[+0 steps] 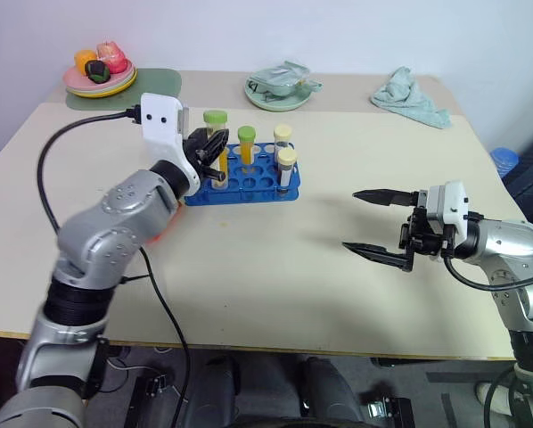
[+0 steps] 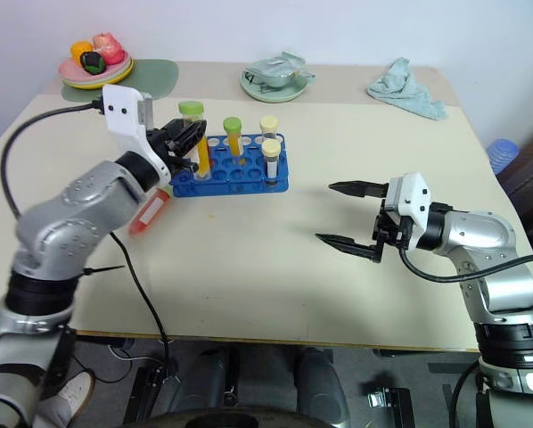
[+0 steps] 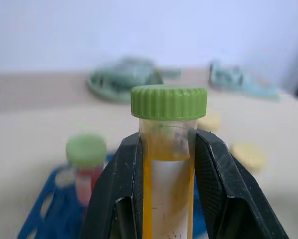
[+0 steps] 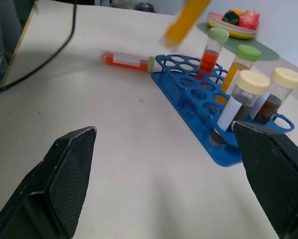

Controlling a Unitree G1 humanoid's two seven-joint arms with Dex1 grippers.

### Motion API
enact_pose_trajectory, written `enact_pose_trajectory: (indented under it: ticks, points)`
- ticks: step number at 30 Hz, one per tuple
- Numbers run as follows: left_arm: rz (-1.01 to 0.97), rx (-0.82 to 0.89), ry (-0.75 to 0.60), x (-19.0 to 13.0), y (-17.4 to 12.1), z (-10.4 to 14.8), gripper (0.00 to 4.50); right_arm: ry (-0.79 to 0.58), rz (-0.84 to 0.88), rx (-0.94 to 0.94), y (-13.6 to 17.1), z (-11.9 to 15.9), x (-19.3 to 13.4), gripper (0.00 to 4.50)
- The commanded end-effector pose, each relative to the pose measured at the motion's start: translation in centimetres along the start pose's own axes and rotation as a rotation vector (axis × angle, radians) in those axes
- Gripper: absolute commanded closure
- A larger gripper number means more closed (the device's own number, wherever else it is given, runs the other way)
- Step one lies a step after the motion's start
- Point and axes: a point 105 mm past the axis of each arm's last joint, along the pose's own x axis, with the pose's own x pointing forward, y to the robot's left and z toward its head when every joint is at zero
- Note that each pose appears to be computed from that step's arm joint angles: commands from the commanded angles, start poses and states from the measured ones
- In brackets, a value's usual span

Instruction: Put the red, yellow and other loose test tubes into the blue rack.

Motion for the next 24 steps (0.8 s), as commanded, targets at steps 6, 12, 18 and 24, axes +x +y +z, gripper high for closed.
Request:
enact_pose_trajectory:
  ticks: [6,12,18,24]
  points:
    - [-0.064,0.201,-0.229,1.8,-3.1,-1.5,3.38,-0.008,-0.016,-0.035,-0.6,1.4,-0.5,0.00]
    - [-0.070,0.244,-0.264,3.2,-4.5,-3.4,3.38,-0.006,-0.030,-0.039,-0.6,1.6,-0.6,0.00]
    - [-0.047,0.256,-0.248,3.7,-4.3,-5.1,3.38,-0.005,-0.044,-0.041,-0.6,1.7,-0.7,0.00]
    - [-0.014,0.306,-0.198,3.1,-2.6,-7.1,3.38,-0.006,-0.054,-0.037,-0.5,1.7,-0.8,0.00]
